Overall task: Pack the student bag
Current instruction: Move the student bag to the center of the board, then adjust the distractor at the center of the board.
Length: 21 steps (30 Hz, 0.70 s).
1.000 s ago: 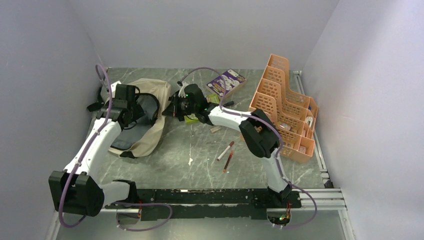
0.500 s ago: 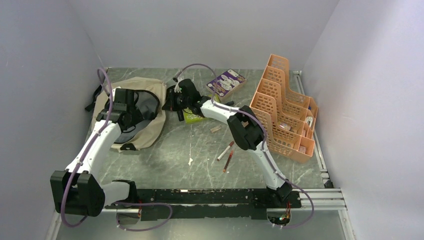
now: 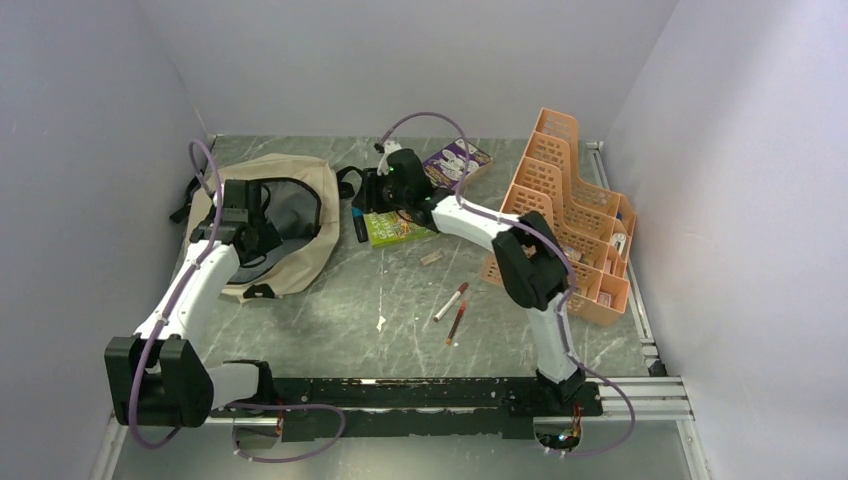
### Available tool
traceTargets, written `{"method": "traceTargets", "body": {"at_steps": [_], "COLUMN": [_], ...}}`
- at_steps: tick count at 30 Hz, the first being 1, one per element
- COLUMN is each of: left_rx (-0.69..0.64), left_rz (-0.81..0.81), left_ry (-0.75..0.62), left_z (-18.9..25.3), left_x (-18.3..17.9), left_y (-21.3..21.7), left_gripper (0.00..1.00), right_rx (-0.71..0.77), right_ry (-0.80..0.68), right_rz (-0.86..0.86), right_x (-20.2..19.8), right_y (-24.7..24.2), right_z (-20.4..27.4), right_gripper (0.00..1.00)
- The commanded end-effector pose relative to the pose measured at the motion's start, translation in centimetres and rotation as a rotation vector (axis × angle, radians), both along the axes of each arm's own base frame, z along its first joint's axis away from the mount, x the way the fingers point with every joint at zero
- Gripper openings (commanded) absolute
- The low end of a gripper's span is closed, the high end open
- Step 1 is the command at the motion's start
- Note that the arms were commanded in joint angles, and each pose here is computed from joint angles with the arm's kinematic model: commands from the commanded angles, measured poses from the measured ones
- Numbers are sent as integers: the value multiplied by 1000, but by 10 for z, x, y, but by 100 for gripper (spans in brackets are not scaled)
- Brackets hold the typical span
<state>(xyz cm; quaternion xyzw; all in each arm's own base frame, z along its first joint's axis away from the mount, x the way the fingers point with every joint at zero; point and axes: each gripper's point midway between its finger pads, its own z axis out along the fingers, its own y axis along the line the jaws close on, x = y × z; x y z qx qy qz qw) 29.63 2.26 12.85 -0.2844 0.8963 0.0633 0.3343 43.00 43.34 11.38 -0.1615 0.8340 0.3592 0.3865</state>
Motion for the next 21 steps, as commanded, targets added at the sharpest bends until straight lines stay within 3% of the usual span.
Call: {"method": "traceTargets", "body": {"at_steps": [1,6,10,13,21], "left_rx": [-32,-78,-160,-202,-241], "left_rz": [-1,-12,-96,-164,-380], "left_ry": [-4,-30,-105,-166,-320], "left_z": [-6,-7,5,20,74], "left_x": [7,9,19,25,44], "left_y": [1,-5,-25,-38,-96], "left_gripper": [62,62,62,63,67], "right_rx": [-16,-199,-313,-309,-274], "right_ry": [-166,-235,-169,-108,135], "right_rz": [-3,-155,-321,-394,-456], "right_x": [-8,6,13,15,21], "right_y": [-19,-71,-122,-151,-193], "right_z": [47,49,41,33,-13], "right_gripper": [44,48,49,62,71]}}
